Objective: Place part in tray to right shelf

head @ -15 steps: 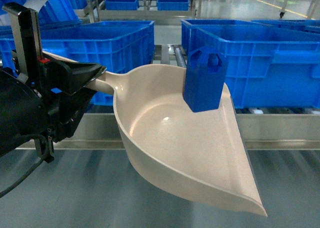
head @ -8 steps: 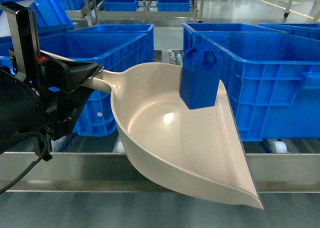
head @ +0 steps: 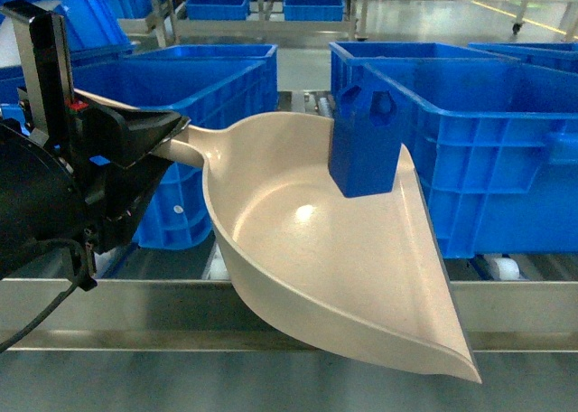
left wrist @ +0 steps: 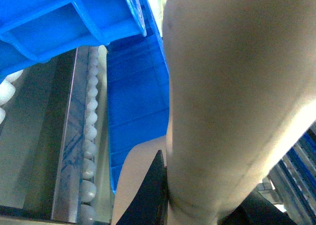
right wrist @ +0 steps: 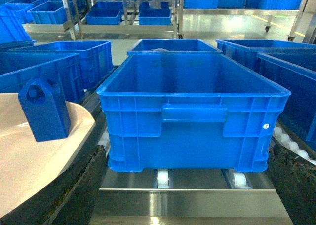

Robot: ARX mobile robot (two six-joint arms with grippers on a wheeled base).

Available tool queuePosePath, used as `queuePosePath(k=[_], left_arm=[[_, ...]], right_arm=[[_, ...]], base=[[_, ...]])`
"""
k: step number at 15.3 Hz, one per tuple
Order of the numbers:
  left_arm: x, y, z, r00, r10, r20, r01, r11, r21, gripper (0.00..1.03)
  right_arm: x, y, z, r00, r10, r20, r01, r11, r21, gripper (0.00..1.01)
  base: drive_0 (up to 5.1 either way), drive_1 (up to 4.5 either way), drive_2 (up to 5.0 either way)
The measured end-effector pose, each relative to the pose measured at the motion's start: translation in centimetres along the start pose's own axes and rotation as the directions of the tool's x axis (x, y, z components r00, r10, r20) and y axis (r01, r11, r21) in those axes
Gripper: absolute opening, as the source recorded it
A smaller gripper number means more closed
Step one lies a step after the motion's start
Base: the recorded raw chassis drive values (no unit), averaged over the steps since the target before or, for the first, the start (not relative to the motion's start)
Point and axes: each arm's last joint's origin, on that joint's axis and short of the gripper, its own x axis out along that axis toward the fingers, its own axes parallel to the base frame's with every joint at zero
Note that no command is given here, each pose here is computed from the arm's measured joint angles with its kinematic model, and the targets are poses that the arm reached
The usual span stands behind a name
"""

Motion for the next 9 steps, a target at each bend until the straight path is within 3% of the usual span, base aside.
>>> queuePosePath(k=[9], left_arm=[[0.00, 0.00, 0.00, 1.000, 0.000, 0.000, 0.000, 1.0000, 0.000, 0.17]], right_arm=[[0.00, 0.00, 0.00, 1.000, 0.000, 0.000, 0.000, 1.0000, 0.000, 0.98]], base=[[0.0, 0.00, 0.0]])
